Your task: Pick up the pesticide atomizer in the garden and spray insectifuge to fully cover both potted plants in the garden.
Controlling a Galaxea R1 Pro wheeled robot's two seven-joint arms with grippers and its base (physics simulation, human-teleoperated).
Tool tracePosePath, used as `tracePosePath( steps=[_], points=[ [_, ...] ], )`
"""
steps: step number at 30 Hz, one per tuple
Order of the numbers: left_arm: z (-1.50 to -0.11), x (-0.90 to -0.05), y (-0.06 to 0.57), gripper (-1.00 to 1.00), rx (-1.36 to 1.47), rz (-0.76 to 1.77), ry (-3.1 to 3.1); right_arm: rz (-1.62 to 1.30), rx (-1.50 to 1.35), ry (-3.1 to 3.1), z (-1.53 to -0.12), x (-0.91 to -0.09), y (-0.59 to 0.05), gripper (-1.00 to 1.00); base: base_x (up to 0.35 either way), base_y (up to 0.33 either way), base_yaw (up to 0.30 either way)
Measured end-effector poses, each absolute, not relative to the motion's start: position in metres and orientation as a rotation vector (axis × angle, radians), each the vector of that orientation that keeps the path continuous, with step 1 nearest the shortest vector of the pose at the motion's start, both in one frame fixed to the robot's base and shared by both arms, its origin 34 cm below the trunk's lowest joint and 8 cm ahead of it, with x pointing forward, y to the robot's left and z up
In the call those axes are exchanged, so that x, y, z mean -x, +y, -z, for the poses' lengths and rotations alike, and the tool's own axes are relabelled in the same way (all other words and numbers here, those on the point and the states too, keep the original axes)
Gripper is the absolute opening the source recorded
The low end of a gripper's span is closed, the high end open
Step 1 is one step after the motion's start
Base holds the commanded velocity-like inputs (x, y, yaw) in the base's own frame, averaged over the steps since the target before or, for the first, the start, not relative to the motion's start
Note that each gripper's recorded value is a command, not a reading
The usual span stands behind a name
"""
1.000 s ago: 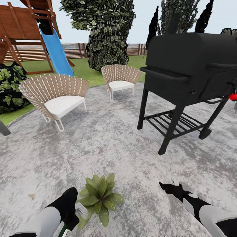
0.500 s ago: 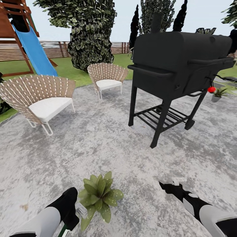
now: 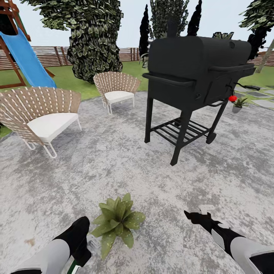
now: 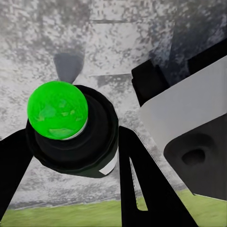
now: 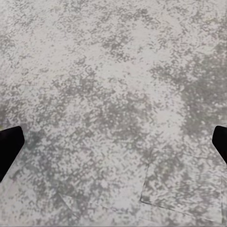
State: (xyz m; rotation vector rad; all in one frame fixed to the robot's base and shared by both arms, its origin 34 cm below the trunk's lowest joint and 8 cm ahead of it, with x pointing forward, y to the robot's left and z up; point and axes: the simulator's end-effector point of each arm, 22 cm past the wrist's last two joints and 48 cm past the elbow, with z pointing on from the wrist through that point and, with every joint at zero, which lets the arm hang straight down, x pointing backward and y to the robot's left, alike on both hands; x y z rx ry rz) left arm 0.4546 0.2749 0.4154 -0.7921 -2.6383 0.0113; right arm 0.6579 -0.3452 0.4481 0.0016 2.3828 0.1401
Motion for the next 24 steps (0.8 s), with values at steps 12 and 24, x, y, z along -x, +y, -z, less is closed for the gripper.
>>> tracePosePath(
  steps=[12, 24],
  points=[
    [-0.413, -0.452, 0.275, -1.00, 0.790, -0.014, -2.631, -0.140, -0.002, 2.390, -0.444, -0.656, -0.345, 1.00, 0.000, 0.231, -0.134],
    [-0.409, -0.449, 0.275, -1.00, 0.788, -0.019, -2.619, -0.139, -0.005, 2.403, -0.437, -0.652, -0.347, 1.00, 0.000, 0.016, -0.213]
  ],
)
